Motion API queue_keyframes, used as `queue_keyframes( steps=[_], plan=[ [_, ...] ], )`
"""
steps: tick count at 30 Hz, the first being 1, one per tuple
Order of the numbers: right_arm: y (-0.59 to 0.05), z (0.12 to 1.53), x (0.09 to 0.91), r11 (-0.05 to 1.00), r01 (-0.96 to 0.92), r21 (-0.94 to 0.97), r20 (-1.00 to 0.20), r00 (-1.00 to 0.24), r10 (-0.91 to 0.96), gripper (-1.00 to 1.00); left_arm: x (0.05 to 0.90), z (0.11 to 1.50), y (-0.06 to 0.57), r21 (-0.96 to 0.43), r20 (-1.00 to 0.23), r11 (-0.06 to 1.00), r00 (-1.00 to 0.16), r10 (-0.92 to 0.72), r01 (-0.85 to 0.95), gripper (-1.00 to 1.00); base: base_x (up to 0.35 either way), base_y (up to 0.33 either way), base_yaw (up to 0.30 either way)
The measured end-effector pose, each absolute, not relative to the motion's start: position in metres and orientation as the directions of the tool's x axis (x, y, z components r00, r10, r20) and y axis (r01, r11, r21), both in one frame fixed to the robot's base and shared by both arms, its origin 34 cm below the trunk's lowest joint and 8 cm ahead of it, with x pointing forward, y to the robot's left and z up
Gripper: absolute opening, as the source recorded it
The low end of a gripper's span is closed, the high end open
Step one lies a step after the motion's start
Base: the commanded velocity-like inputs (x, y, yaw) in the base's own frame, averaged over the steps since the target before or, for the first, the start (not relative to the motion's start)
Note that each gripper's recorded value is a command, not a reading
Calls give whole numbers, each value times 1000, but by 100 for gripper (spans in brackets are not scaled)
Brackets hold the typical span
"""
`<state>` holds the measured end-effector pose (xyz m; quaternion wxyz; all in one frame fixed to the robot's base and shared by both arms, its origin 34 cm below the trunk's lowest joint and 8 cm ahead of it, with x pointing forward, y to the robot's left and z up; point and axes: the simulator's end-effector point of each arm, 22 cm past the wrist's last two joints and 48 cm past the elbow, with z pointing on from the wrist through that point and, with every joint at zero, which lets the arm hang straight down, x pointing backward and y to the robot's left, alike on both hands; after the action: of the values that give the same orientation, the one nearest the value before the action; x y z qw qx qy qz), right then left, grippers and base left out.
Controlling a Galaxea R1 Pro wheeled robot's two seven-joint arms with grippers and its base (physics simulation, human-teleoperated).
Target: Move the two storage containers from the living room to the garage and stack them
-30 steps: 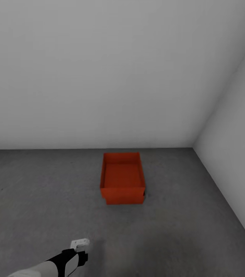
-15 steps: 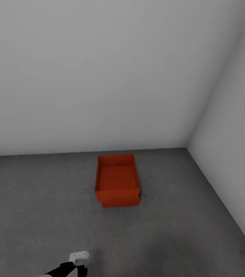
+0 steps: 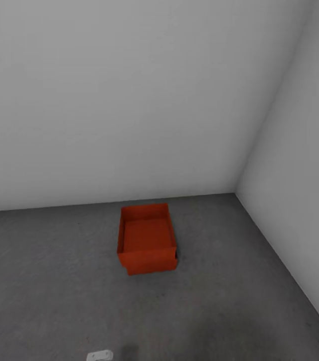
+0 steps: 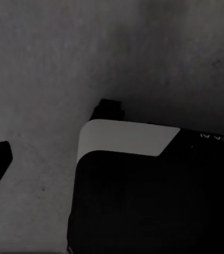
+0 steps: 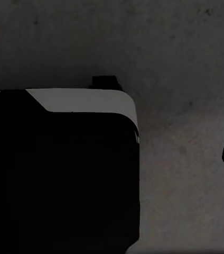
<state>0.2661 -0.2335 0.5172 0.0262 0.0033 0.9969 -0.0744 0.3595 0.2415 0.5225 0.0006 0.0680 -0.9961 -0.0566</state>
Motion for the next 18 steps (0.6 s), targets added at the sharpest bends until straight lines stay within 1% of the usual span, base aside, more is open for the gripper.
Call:
queue_keyframes(
  steps=[4, 8, 18],
  plan=[
    [-234, 517, 266, 989, 9, -149, -52, -999, 2, 100, 357, 522, 242, 114, -13, 984, -991, -137, -137, 100, 0, 0, -20],
    [-232, 518, 265, 989, 6, -147, -52, -999, -1, 100, 358, 522, 244, 116, -45, 983, -989, -142, -146, 100, 0, 0, 2],
    [-230, 519, 270, 990, 6, -144, -64, -998, -3, 100, 360, 524, 247, 118, -63, 981, -987, -146, -152, 100, 0, 0, 57]
  ],
)
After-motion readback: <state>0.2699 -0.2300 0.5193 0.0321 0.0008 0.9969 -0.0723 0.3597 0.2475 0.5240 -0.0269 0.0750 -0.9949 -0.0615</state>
